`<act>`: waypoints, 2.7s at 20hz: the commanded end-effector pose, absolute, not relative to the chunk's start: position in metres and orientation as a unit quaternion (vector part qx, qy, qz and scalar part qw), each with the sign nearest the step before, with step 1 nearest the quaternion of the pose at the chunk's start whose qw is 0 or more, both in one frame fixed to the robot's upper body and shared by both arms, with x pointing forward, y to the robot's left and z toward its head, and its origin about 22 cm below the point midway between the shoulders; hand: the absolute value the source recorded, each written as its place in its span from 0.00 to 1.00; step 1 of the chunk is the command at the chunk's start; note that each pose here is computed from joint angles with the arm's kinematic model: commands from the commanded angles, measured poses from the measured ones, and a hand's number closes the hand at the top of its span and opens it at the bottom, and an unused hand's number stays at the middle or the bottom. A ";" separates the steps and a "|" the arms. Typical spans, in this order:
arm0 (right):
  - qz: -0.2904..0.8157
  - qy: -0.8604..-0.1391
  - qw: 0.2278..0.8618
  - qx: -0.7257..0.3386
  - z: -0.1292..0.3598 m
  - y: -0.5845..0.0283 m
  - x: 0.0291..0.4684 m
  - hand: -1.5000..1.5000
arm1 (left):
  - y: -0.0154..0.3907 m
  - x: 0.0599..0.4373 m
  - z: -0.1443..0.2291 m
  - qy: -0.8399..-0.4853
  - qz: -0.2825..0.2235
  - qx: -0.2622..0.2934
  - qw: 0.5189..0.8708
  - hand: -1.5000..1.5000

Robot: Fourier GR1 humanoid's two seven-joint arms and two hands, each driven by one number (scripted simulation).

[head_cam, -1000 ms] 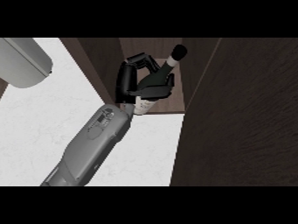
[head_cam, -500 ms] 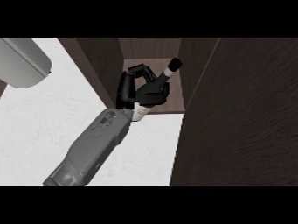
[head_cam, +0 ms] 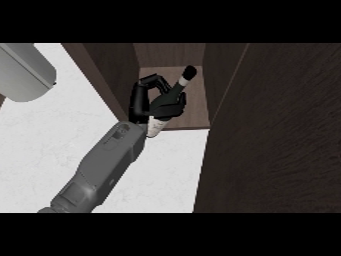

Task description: Pick up the wine, place it into the cabinet and close the cabinet

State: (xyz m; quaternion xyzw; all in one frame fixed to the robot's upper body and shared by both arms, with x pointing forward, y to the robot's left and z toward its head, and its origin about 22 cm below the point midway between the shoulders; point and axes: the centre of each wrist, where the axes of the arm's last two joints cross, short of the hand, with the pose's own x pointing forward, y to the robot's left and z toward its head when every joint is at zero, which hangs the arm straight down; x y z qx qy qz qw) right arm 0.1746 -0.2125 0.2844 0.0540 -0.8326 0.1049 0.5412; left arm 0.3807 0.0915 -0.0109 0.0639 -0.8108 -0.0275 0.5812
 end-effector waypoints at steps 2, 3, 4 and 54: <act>0.119 -0.835 0.529 0.089 0.282 -0.215 0.158 0.00 | 0.102 0.389 -0.014 -0.815 0.002 0.047 0.578 1.00; 0.108 -0.835 0.530 0.104 0.288 -0.212 0.158 0.00 | 0.093 0.397 0.002 -0.806 0.023 0.050 0.589 1.00; 0.120 -0.833 0.532 0.097 0.286 -0.205 0.165 0.00 | 0.104 0.397 -0.008 -0.810 0.038 0.047 0.583 1.00; 0.143 -0.840 0.508 0.128 0.290 -0.194 0.172 0.00 | 0.134 0.391 -0.044 -0.729 0.109 0.040 0.674 1.00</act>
